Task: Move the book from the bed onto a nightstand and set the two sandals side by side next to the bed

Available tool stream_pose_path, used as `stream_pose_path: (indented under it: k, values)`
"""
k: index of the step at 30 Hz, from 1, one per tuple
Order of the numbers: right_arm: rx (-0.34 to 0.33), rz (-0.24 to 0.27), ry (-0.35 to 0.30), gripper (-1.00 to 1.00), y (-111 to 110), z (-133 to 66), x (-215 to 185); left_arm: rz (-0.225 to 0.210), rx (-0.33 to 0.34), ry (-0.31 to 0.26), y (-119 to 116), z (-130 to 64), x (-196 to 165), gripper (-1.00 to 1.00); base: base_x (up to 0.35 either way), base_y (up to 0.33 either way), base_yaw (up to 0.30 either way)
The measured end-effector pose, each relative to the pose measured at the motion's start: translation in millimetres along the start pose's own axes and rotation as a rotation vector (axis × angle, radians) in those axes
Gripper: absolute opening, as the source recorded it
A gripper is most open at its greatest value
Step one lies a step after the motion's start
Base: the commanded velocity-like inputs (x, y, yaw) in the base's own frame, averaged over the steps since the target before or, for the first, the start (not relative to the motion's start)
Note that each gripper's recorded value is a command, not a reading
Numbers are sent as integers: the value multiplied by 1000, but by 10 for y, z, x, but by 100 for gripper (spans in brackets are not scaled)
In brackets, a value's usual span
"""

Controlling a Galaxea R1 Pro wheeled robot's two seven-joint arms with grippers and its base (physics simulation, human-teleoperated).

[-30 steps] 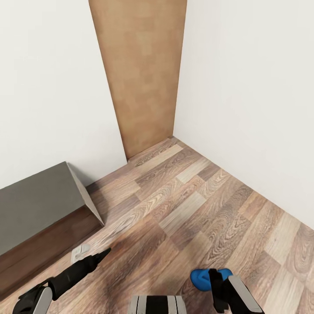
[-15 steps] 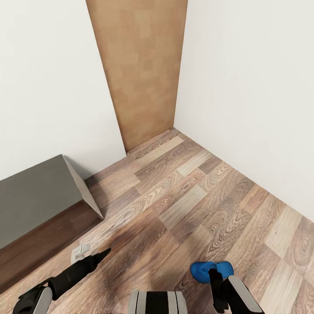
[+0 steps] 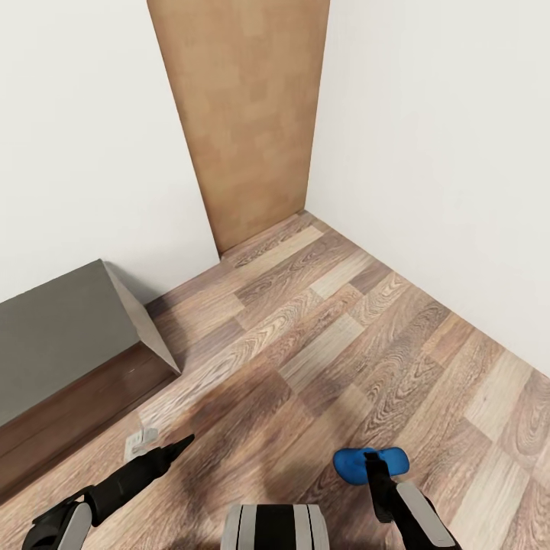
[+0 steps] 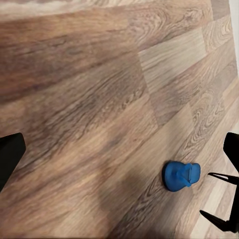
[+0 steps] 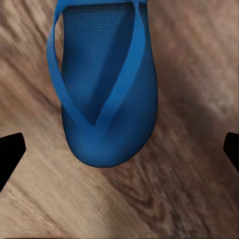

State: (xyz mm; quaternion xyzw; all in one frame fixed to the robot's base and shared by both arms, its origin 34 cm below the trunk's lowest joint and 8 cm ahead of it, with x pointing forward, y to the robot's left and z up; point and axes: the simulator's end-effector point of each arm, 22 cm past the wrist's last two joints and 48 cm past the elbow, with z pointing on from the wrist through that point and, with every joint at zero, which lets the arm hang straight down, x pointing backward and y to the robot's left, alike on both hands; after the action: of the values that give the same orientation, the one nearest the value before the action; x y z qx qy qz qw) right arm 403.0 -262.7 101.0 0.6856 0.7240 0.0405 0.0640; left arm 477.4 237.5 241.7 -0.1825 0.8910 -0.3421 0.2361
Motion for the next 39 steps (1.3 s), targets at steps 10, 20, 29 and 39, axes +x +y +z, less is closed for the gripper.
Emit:
stream_pose_path:
  k: [10, 20, 29, 39]
  values:
    - [-32, -14, -5, 100, 74, -3, -8, -1, 0, 1, 2, 1, 4, 100, 0, 0, 0]
    - [-30, -13, -6, 100, 68, -3, -12, -1, -2, 1, 4, 0, 5, 100, 99, 0, 0]
    - [-30, -12, -6, 100, 68, -3, -14, -1, -2, 1, 2, 2, 8, 100, 138, 0, 0]
    - [-30, -12, -6, 100, 67, -1, -13, -1, -2, 2, 4, 5, 10, 100, 24, 0, 0]
